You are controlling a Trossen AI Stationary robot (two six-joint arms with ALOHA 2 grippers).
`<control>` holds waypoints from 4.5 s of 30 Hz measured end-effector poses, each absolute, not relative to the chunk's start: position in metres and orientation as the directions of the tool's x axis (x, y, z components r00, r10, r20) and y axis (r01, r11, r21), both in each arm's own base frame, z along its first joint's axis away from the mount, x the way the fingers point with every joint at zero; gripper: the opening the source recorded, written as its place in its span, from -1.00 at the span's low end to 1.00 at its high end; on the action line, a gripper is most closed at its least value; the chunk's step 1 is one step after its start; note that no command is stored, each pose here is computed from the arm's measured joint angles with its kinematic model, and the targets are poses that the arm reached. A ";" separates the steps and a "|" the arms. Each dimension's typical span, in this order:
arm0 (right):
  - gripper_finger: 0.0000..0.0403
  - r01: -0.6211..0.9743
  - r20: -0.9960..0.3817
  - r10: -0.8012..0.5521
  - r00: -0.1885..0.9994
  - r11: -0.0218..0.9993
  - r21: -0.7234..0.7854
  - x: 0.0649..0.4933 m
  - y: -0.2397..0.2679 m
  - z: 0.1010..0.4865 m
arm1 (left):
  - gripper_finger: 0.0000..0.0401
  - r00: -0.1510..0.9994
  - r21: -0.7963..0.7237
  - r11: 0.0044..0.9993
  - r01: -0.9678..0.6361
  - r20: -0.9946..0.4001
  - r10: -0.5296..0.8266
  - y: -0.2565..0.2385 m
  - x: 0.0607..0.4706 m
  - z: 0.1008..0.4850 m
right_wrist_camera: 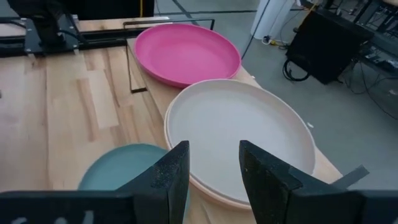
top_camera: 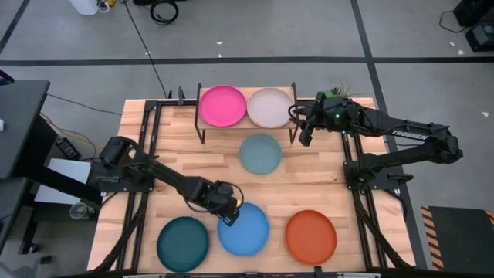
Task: Place and stack plates onto a shelf
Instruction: Stack the blue plate on top of the pink plate on the shelf
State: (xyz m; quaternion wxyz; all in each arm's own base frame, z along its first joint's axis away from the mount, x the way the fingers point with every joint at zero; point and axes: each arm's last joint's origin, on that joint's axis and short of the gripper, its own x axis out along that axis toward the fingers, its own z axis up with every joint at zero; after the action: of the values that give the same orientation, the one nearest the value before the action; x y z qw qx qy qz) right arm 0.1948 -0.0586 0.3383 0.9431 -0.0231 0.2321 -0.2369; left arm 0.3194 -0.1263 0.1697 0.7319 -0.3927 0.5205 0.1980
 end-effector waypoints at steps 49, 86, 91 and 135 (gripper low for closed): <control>-0.27 0.475 -0.394 -0.517 0.760 0.856 -0.205 0.173 -0.077 0.371 | -0.94 0.859 -0.785 0.370 -0.498 -0.506 0.083 0.152 0.229 0.390; -0.27 0.450 -0.443 -0.499 0.745 0.866 -0.219 0.171 -0.076 0.366 | -0.91 0.233 -0.154 0.277 -0.948 -0.931 0.279 0.241 0.206 0.367; -0.27 0.454 -0.443 -0.499 0.745 0.866 -0.211 0.171 -0.076 0.366 | -0.91 0.251 -0.183 0.260 -0.948 -0.933 0.259 0.245 0.200 0.367; -0.27 0.461 -0.446 -0.484 0.753 0.872 -0.166 0.172 -0.075 0.366 | -0.90 0.200 -0.135 0.287 -0.948 -0.957 0.210 0.271 0.207 0.339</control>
State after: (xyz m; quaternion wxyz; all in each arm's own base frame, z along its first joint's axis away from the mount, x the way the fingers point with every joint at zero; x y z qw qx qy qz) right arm 0.1715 -0.0754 0.3655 0.9360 -0.0227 0.2442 -0.2524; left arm 0.2065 0.2713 0.3386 0.6602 -0.4049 0.4556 0.4388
